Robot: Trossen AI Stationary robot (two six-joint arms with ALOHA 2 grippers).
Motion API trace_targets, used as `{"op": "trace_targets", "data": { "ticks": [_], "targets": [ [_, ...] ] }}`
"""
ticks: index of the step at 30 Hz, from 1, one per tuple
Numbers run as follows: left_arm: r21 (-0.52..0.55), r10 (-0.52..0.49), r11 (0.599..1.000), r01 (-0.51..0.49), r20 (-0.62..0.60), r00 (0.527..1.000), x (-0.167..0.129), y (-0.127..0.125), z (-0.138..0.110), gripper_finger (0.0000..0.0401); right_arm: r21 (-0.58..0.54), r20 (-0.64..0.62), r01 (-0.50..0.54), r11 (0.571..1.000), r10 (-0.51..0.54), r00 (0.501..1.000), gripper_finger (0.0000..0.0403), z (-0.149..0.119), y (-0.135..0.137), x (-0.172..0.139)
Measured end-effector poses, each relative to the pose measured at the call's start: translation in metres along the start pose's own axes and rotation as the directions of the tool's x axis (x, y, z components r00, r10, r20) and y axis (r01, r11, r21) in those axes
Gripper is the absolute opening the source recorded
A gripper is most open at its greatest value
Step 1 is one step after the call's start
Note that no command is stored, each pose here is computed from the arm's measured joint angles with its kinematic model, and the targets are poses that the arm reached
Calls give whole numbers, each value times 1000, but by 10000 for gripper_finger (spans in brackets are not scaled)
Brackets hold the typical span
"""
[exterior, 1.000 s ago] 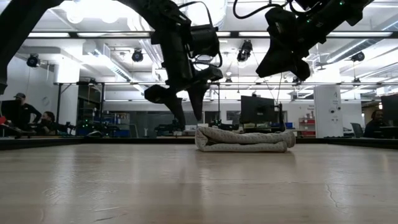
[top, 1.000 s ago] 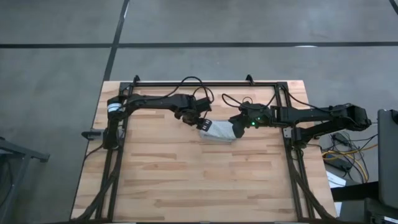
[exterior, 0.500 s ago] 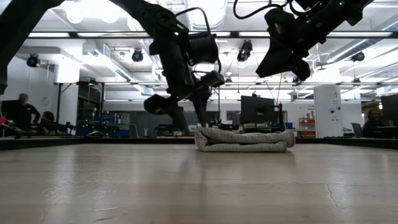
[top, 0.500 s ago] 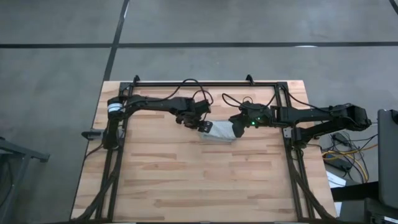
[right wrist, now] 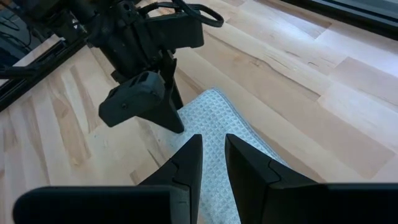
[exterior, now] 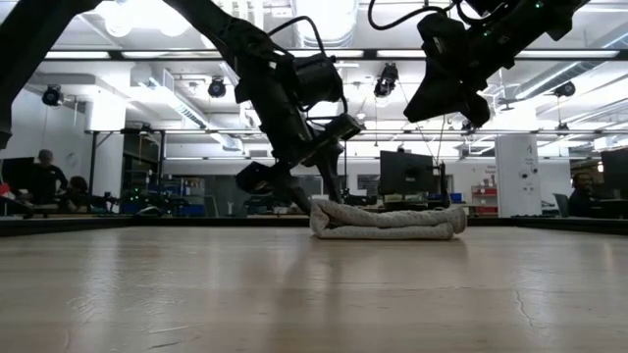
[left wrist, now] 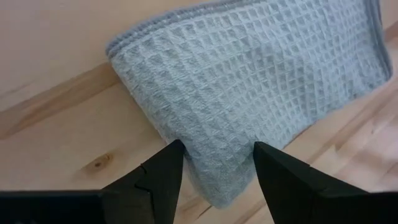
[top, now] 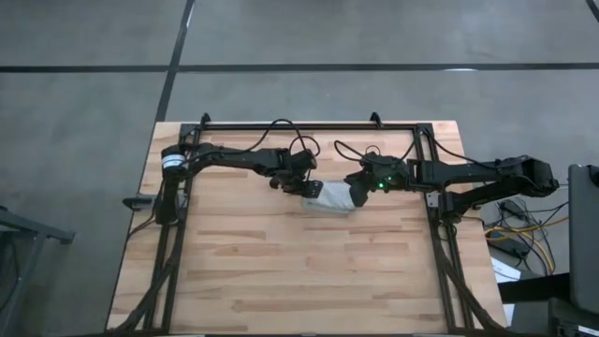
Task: Fold microfiber towels
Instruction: Fold the gray on the table
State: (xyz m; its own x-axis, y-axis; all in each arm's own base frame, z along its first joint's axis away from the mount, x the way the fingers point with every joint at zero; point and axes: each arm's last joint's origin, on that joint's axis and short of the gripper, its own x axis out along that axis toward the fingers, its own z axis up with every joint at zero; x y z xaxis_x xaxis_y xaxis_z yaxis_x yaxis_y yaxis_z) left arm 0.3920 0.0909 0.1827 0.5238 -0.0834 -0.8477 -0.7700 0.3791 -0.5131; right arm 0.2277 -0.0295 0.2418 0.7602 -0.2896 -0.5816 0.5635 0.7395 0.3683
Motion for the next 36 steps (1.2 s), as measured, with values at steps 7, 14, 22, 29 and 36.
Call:
{"op": "trace_targets", "data": {
  "ticks": [7, 14, 22, 29, 36],
  "targets": [
    [-27, 45, 999, -45, -30, 999, 8, 15, -7, 199, 0, 0, 0, 1000, 0, 1000, 68, 0, 0, 0],
    [-64, 64, 996, -67, -46, 997, 15, 28, -13, 152, 0, 0, 0, 1000, 0, 1000, 68, 0, 0, 0],
    [-39, 31, 999, -32, -23, 999, 16, 25, -11, 18, 0, -1, 0, 1000, 0, 1000, 68, 0, 0, 0],
    [-42, 32, 999, -32, -23, 999, 15, 25, -11, 16, 0, -2, 0, 1000, 0, 1000, 68, 0, 0, 0],
    [-29, 3, 1000, -3, 16, 1000, -3, 17, -12, 16, -4, -3, 1, 1000, -1, 1000, 68, 0, 0, 0]
  ]
}}
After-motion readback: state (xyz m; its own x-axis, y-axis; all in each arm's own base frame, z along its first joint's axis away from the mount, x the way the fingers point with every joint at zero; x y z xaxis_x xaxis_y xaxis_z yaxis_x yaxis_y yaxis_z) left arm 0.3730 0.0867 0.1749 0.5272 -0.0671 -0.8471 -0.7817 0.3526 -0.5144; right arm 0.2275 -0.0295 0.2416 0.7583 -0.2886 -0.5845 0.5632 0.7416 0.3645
